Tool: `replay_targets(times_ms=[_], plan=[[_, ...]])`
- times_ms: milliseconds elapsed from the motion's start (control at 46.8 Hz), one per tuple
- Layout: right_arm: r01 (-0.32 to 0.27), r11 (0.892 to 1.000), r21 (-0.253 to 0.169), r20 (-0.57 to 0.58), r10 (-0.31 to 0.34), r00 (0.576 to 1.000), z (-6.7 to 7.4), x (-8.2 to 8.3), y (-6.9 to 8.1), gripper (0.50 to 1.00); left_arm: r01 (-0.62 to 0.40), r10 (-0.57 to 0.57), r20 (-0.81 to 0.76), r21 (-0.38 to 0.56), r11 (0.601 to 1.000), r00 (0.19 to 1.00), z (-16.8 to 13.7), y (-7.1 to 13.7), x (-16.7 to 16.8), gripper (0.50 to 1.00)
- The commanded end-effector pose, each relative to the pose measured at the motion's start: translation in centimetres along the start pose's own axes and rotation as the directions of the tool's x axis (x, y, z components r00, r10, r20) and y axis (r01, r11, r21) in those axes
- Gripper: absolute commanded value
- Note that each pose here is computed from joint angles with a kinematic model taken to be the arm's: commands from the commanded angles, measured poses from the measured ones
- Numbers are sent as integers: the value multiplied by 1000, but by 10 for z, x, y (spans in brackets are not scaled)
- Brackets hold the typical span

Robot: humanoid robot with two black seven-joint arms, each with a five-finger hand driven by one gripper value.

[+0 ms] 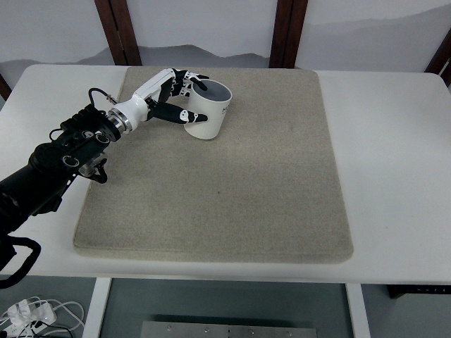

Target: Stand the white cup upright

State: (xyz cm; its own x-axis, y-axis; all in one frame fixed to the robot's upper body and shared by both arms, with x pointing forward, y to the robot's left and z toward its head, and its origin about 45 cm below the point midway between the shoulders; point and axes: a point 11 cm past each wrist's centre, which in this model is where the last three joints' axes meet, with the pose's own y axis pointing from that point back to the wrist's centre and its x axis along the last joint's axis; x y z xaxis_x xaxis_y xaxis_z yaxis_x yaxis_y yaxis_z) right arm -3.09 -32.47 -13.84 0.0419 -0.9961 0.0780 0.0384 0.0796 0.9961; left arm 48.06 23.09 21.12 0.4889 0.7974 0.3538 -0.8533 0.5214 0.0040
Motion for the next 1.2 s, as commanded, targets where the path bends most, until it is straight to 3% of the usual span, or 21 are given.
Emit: replay_targets(times_ms=[0,684,791,855,919,1004,1111,1175], plan=[[0,1000,0,0,0,1000,0,0,0,952,-4,4,-6,-3,1000,1000,0,0,0,500],[0,1000,0,0,0,1000,0,0,0,952,-31,31,-22,-9,999,999,-2,-7,-17,500],[0,1000,0,0,0,1000,0,0,0,952,-32,32,-24,-4,999,999,-4,-5,-17,578],[0,1000,0,0,0,1000,0,0,0,952,-35,35,-27,-5,999,999,-4,-5,-17,711],[0,1000,0,0,0,1000,0,0,0,952,-42,42,-33,-8,999,999,-3,-5,-16,760],[0,1000,0,0,0,1000,0,0,0,952,-49,49,-47,-8,999,998,-4,-4,-15,917],[0,1000,0,0,0,1000,0,0,0,952,-65,64,-75,-11,998,995,-3,-4,-13,994],[0,1000,0,0,0,1000,0,0,0,952,-69,68,-92,-12,998,993,-3,-4,-12,996]])
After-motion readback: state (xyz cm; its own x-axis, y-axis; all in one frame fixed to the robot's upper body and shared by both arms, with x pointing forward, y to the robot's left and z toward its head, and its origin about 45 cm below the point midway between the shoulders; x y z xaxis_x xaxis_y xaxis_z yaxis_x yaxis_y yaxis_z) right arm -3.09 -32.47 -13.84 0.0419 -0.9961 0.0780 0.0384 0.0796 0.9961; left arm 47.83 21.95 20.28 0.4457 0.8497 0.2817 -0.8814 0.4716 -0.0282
